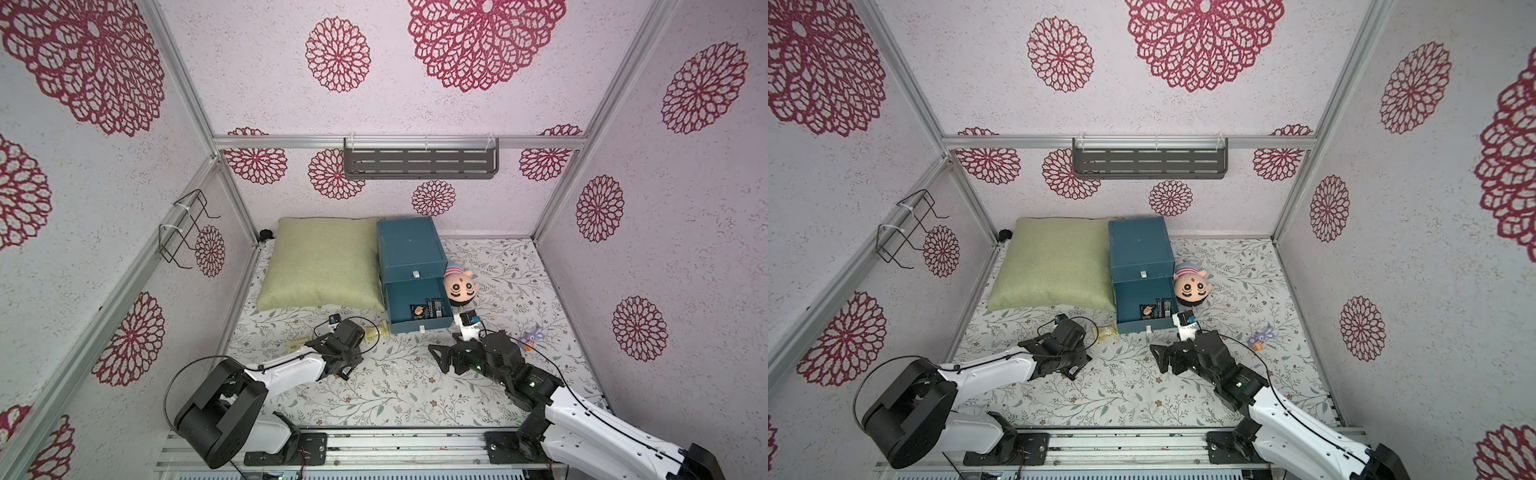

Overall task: Place the cookies into the drawer by color
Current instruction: Move the cookie to the center of the board.

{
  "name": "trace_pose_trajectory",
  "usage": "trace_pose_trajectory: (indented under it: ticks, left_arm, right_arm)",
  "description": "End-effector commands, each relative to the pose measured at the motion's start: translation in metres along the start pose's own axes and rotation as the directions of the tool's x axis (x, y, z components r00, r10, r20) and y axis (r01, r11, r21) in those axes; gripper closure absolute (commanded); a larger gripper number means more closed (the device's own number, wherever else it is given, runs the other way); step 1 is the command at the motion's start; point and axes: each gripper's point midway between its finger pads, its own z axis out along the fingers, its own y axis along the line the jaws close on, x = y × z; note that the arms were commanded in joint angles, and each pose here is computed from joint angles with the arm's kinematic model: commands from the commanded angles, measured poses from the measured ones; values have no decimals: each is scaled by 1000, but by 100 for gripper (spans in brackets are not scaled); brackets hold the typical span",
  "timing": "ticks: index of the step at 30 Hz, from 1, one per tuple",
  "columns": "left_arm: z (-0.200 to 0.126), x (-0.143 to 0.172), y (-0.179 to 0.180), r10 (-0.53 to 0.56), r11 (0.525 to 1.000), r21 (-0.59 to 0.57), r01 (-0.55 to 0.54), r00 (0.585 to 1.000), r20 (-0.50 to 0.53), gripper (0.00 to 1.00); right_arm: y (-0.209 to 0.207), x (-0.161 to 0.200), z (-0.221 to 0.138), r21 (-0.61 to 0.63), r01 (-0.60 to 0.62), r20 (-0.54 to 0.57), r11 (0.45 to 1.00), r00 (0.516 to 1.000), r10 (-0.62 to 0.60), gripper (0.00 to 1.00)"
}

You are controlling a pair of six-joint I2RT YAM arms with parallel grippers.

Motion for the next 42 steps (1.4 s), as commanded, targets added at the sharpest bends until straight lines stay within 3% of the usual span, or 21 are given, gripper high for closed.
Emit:
trace_pose_trajectory:
  ticks: [1, 12, 16, 21, 25, 29, 31, 42]
  left_arm:
    - [0, 40, -4, -33, 999, 31, 37, 992, -121, 53]
    - [0, 59, -79, 16, 977, 210, 17, 988, -155, 51]
    - [-9, 51, -94, 16, 968, 250, 18, 991, -136, 48]
    - [-34, 23, -77, 13, 982, 187, -6, 999, -34, 38]
    - [-49, 4, -48, -36, 989, 147, 34, 999, 13, 28]
    - [-59, -7, -19, -89, 989, 120, 84, 995, 43, 14]
    - [-63, -10, -8, -110, 988, 111, 103, 992, 55, 1]
    - [-77, -16, 24, -175, 981, 100, 166, 981, 88, 3]
  right_arm:
    - [8, -12, 0, -39, -21, 40, 999, 999, 22, 3]
    - [12, -6, 5, -73, -32, 21, 997, 999, 34, 4]
    - [17, 0, 5, -108, -26, 7, 994, 1000, 27, 5]
    - [33, 8, 5, -199, -5, -5, 980, 1000, 5, 6]
    - [53, 15, 8, -277, 45, -12, 960, 999, -50, 6]
    - [73, 25, 15, -329, 107, -21, 938, 992, -121, 4]
    - [83, 30, 20, -349, 141, -26, 927, 987, -160, 2]
    - [120, 57, 51, -400, 324, -9, 857, 934, -357, 1]
